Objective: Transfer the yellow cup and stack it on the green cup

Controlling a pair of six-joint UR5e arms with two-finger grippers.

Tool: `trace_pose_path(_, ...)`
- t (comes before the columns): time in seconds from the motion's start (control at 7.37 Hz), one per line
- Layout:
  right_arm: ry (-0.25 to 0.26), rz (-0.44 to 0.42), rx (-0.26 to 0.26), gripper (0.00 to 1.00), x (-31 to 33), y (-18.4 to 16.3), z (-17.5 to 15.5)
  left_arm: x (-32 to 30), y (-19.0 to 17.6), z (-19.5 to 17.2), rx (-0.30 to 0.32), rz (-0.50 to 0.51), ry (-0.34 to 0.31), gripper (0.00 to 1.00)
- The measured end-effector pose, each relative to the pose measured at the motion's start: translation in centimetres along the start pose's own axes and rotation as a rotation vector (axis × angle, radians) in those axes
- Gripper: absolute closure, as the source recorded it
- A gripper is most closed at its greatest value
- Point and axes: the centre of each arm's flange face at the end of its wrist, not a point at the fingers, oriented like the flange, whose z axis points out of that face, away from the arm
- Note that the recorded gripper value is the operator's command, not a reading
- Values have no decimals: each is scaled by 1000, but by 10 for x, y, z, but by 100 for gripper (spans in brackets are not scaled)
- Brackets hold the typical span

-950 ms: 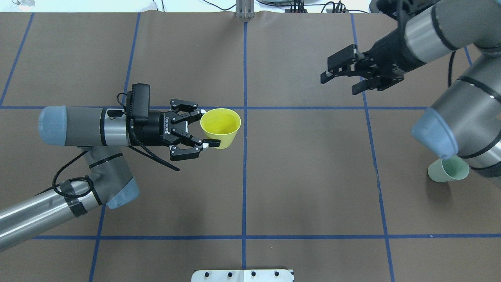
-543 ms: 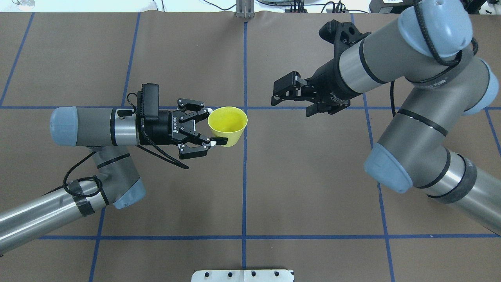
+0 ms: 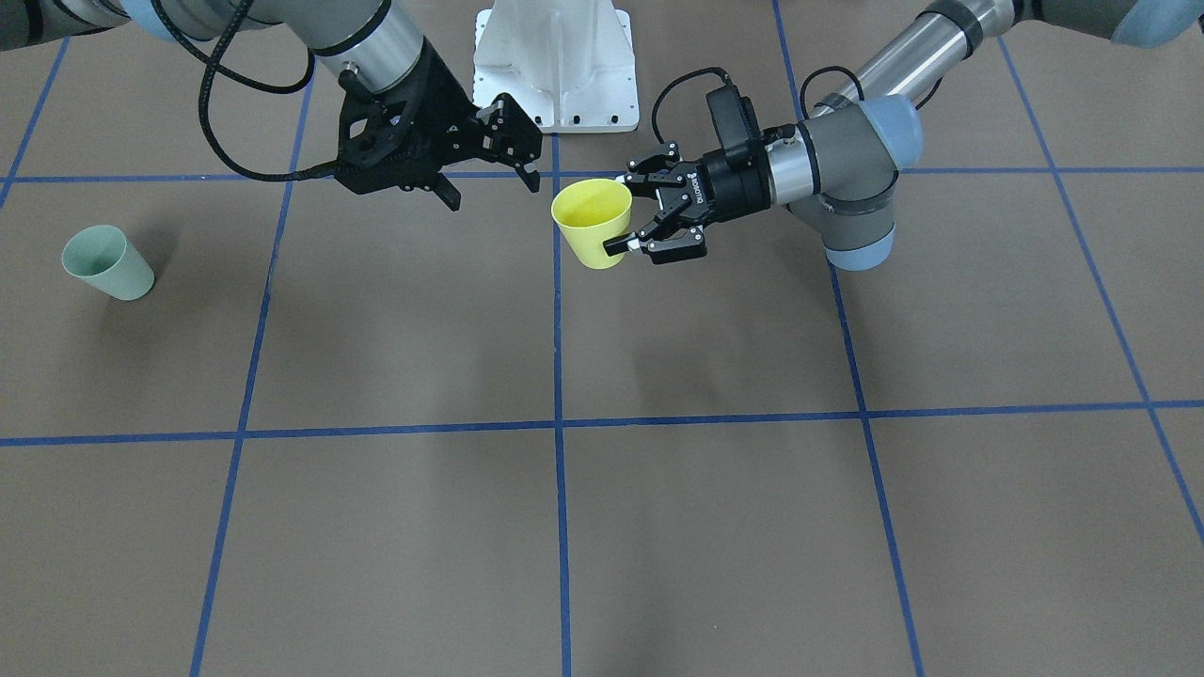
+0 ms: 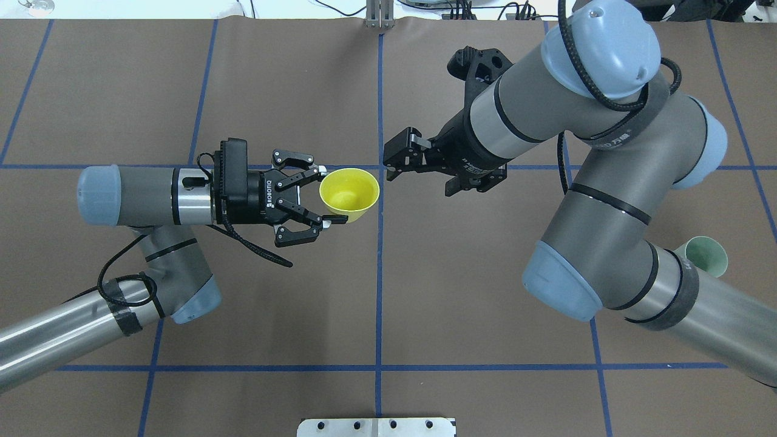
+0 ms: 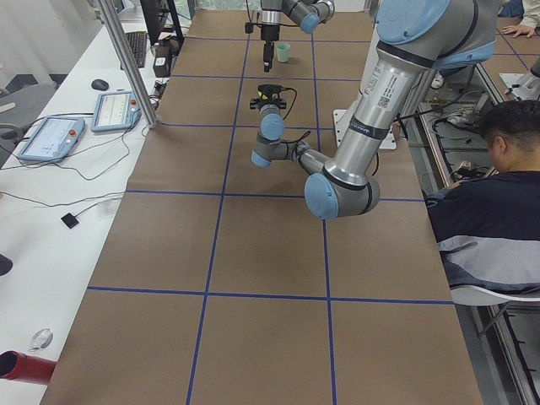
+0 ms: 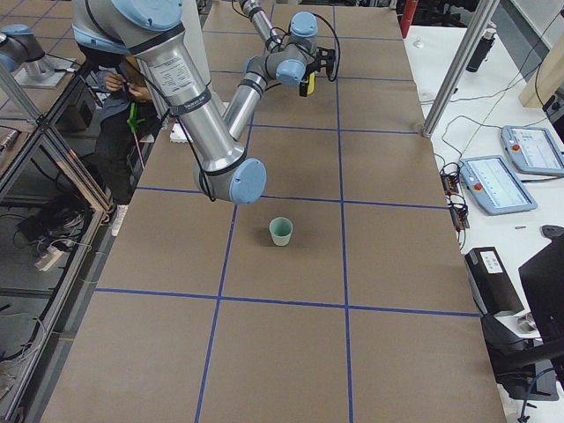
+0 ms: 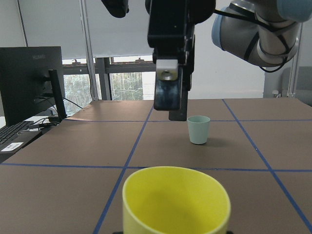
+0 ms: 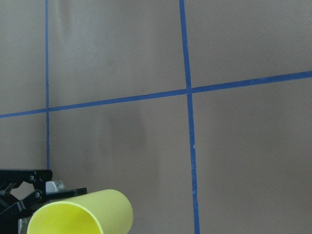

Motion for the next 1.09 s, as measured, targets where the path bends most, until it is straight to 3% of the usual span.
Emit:
trace_pose_path(0.27, 32, -20, 17, 0, -14, 20, 21, 1, 8, -3, -25, 11, -2, 86)
trace_pose_path(0.68, 65, -55, 96, 0, -27, 41, 49, 2, 10, -3, -34, 8, 0, 85)
trace_pose_path(1.09, 83, -63, 119, 0, -30, 46, 61, 3, 11, -2, -38, 4, 1, 83)
